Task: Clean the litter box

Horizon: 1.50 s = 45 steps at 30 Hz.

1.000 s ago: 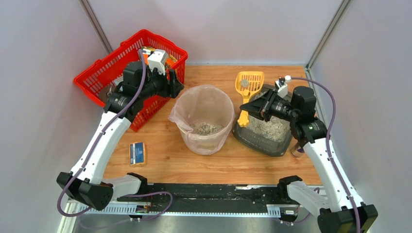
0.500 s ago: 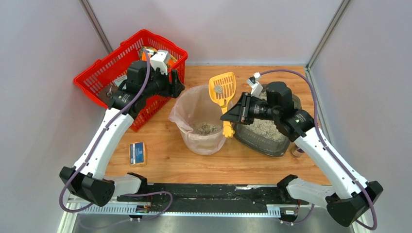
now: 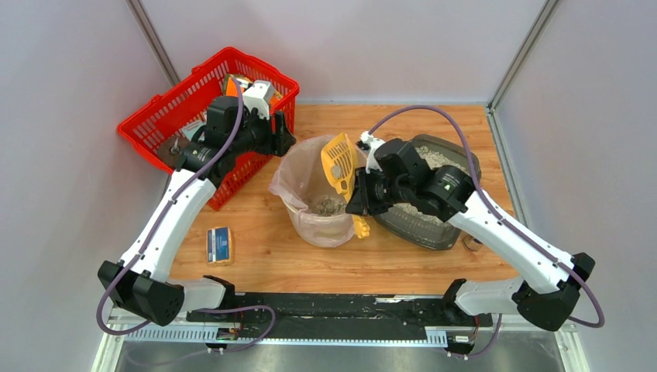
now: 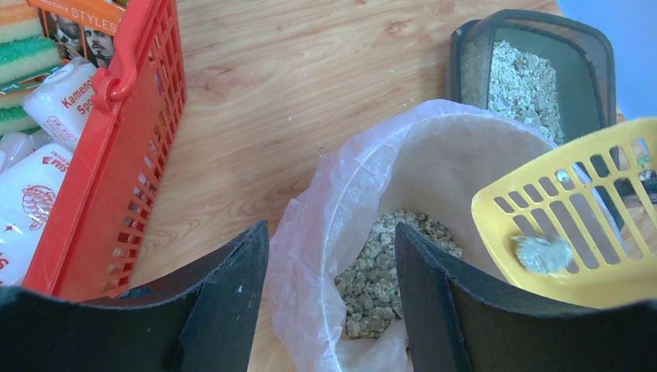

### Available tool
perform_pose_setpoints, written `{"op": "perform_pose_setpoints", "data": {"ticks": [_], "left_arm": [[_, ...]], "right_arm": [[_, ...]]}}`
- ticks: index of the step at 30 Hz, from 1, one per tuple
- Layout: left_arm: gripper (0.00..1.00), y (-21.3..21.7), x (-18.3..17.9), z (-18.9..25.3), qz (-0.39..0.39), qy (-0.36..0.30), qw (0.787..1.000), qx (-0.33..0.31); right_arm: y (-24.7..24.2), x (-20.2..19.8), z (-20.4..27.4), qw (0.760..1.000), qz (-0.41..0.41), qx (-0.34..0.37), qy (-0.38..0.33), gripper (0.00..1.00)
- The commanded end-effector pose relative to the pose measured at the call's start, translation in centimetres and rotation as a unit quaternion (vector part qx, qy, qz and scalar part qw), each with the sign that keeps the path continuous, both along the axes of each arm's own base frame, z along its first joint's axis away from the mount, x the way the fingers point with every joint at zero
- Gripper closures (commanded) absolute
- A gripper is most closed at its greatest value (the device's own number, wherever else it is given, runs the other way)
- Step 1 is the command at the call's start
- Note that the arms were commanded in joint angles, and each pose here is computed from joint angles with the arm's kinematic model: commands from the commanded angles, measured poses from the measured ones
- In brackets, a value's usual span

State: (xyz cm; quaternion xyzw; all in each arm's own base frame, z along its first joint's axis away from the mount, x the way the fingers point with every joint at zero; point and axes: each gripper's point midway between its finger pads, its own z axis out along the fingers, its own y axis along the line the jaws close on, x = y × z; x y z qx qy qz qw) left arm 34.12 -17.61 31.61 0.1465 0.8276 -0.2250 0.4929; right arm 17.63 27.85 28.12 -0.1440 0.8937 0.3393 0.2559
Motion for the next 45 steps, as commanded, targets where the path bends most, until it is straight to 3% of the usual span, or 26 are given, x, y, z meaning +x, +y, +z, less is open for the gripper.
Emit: {"op": "perform_pose_setpoints", "data": {"ticks": [1,10,18,23,30,34,37,45], "left_arm": [[0.32,-0.4,0.1,0.5,-0.008,-0.009,1.000,-0.007],[0.32,-0.5,0.0,0.7,-0.009,-0.010,1.000,-0.009],[0.32,-0.5,0.0,0.6,-0.009,-0.010,1.000,-0.008],[0.32,-0.4,0.0,0.6,-0.008,-0.010,1.000,-0.008],[0.32,-0.5,0.0,0.6,-0.009,-0.010,1.000,-0.007],[0.32,-0.5,0.1,0.4,-0.009,-0.008,1.000,-0.006],[0.32,-0.4,0.1,0.4,-0.008,-0.008,1.000,-0.006],[0.32,-0.4,0.1,0.5,-0.008,-0.009,1.000,-0.005]], "right_arm": [[-1.8,0.9,1.1,0.992,-0.010,-0.090,-0.090,1.00],[-3.0,0.0,0.4,0.964,0.020,-0.227,-0.139,1.00],[-4.5,1.7,0.8,0.884,0.021,-0.407,-0.232,0.99],[-4.4,1.6,0.8,0.861,0.040,-0.433,-0.262,0.98],[-5.5,1.3,3.0,0.807,0.037,-0.479,-0.342,0.97],[-6.2,1.0,3.5,0.803,0.041,-0.479,-0.351,0.97],[-6.8,0.5,3.5,0.814,0.039,-0.466,-0.343,0.97],[-7.8,-2.8,-4.9,0.823,0.117,-0.504,-0.235,1.00]]}}
